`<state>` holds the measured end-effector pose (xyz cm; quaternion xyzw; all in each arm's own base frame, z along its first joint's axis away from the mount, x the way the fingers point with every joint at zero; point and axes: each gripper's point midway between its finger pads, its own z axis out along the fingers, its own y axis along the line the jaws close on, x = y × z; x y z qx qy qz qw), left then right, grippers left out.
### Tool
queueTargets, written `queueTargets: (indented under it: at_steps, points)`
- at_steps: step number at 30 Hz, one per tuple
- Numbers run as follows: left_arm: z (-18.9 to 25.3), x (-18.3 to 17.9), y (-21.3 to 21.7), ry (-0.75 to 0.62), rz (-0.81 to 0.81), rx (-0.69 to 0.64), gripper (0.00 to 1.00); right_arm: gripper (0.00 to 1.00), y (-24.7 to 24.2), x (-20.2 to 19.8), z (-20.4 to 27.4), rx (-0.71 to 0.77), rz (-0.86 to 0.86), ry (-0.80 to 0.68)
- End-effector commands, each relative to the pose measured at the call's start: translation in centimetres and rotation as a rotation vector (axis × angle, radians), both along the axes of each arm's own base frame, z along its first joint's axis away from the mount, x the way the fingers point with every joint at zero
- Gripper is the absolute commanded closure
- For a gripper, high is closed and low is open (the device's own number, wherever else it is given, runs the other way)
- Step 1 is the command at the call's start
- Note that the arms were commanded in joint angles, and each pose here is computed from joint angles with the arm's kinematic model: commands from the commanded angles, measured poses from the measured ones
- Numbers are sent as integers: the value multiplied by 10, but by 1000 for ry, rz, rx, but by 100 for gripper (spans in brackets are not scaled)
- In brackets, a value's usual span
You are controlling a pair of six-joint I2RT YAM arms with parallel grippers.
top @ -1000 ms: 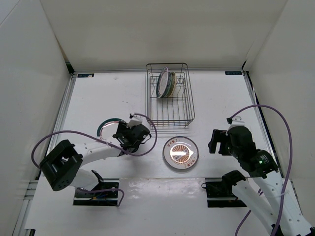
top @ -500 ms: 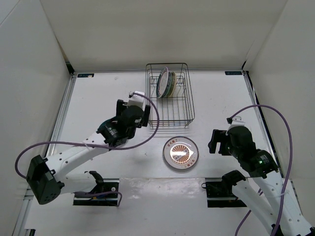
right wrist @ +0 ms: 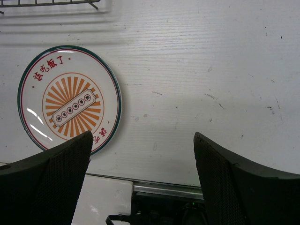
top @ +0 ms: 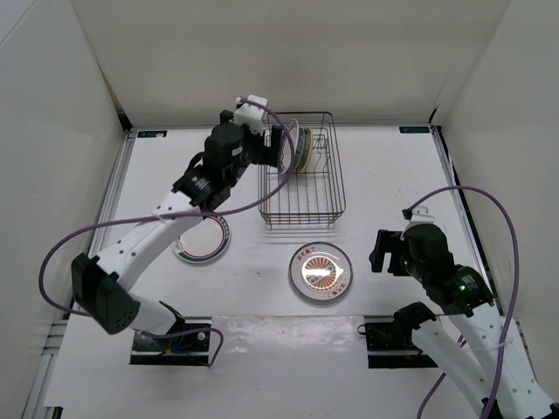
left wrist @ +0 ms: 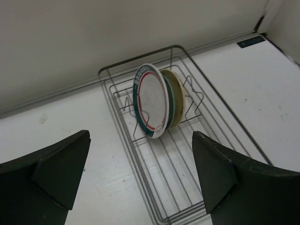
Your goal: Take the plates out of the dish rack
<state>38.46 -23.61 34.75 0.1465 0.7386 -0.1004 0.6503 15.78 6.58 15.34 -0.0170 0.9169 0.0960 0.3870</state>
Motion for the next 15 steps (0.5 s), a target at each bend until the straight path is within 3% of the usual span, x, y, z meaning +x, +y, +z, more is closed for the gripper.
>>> queueTargets:
  at_steps: [1, 6, 15]
  points:
    - [4, 18, -28, 39, -150, -62, 0, 11, 3, 5, 4, 3, 16, -30]
    - [12, 46, -41, 33, -192, -112, 0, 11, 3, 5, 6, 5, 16, -38]
    - [-29, 102, -50, 143, -235, -164, 0, 11, 3, 6, 3, -2, 15, -29]
